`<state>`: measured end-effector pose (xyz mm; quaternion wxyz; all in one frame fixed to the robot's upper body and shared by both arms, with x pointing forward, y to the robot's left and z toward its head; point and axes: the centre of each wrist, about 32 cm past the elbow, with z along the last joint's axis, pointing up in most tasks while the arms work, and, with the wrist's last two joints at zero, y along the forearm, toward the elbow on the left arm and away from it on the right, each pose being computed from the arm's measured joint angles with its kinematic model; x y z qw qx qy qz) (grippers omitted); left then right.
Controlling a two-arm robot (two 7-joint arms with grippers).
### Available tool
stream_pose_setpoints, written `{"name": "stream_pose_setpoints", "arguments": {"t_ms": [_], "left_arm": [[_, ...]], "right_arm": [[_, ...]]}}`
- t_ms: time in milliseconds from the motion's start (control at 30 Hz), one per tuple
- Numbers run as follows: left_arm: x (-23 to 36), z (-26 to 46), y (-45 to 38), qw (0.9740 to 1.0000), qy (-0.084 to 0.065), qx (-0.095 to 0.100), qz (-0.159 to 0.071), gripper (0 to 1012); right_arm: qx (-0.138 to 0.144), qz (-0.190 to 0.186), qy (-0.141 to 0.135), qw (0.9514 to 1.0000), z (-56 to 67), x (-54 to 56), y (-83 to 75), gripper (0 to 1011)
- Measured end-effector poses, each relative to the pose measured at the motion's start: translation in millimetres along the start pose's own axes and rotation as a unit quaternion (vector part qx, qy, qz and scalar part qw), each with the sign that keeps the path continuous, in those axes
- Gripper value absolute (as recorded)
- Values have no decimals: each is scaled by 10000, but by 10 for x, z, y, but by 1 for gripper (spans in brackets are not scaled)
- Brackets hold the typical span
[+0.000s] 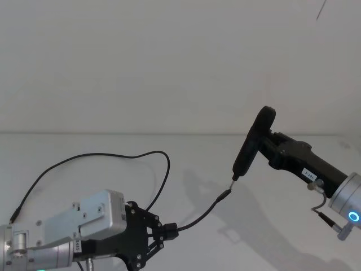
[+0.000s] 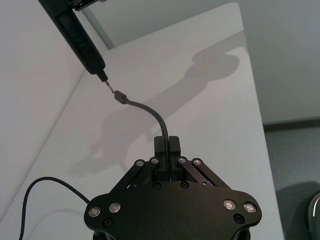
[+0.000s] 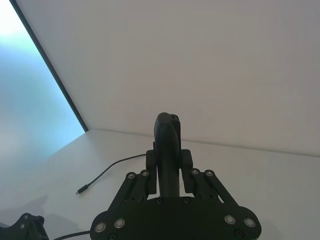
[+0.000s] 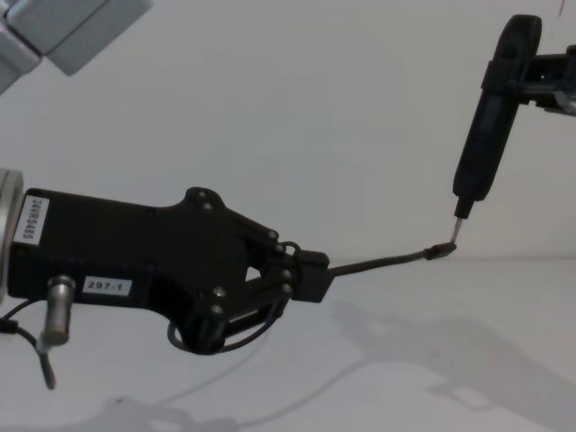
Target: Pick up the data cable with the one hand.
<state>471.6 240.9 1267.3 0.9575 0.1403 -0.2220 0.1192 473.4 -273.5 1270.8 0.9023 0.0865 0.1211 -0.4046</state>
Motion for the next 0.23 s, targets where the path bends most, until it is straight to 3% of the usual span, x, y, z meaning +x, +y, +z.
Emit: {"name": "stream_pose_setpoints", "arguments": {"t_ms": [233], "left_arm": [[0, 0, 0, 10000, 0, 0, 0, 40]], "right_arm": [[1, 0, -2, 10000, 0, -1, 1, 283]]}}
